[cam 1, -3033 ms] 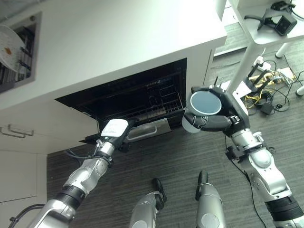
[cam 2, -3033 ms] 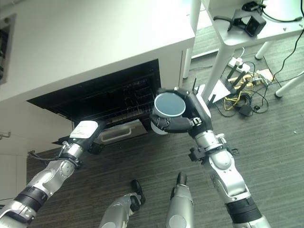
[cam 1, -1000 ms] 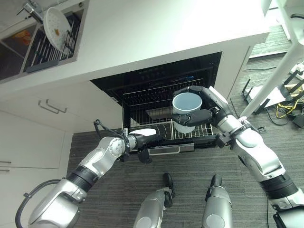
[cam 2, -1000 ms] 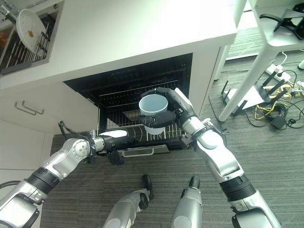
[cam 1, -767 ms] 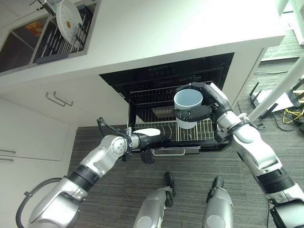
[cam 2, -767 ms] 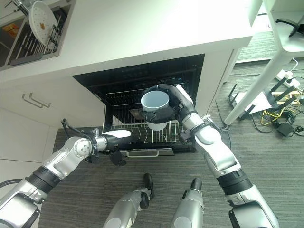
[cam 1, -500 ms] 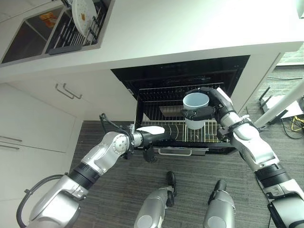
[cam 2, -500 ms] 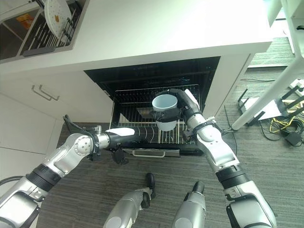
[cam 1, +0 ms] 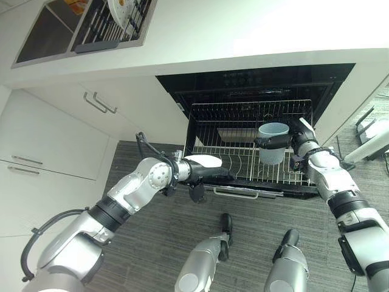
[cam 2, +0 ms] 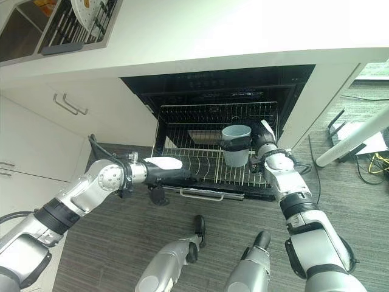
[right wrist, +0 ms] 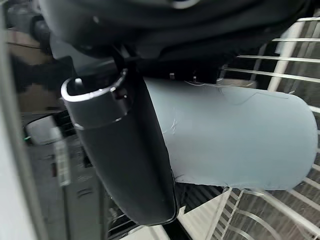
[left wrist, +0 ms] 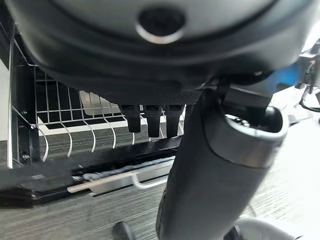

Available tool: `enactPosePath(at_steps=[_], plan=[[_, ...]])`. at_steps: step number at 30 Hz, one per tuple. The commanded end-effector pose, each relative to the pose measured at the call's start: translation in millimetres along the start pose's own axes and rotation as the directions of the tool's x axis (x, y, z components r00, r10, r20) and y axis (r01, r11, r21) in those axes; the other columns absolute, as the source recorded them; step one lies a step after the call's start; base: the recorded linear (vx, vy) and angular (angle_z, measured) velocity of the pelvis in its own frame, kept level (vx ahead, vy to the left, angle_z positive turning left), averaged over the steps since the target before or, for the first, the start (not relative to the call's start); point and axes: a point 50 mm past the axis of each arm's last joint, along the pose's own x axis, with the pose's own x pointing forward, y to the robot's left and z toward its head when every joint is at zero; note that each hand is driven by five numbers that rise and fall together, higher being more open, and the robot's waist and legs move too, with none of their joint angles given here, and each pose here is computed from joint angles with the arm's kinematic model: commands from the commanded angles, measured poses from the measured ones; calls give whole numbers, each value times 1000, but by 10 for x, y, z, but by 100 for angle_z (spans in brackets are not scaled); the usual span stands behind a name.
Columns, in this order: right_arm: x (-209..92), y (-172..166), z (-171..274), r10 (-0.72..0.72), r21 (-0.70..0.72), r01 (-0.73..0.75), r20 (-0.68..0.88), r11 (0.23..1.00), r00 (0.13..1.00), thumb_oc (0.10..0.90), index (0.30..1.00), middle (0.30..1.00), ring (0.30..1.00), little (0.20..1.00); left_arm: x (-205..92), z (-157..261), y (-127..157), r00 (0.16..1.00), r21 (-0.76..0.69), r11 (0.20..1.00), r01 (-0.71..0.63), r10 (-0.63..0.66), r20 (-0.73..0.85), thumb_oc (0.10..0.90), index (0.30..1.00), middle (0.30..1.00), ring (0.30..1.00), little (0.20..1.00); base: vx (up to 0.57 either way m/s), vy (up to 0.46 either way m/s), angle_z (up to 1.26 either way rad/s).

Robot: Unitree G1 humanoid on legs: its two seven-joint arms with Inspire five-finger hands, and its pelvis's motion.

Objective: Place the dishes in the dishwasher.

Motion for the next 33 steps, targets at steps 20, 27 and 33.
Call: enactPosePath(at_steps=[20, 27, 33], plan=[[134, -169, 546, -160, 72, 148, 205, 986, 966, 529, 493, 493, 493, 493, -273, 75, 491, 990, 70, 988, -141, 142, -17, 800, 900, 900, 900, 900, -30, 13, -1], [35, -394, 279, -380, -19, 390, 176, 921, 908, 800, 900, 900, 900, 900, -257, 100, 479, 989, 36, 989, -145, 146, -20, 800, 900, 900, 900, 900, 9, 64, 1], [-21, -431, 292, -382, -251, 436, 236, 864, 893, 800, 900, 900, 900, 900, -247, 69, 395, 987, 0, 987, -162, 162, -10, 800, 900, 900, 900, 900, 4, 87, -4]])
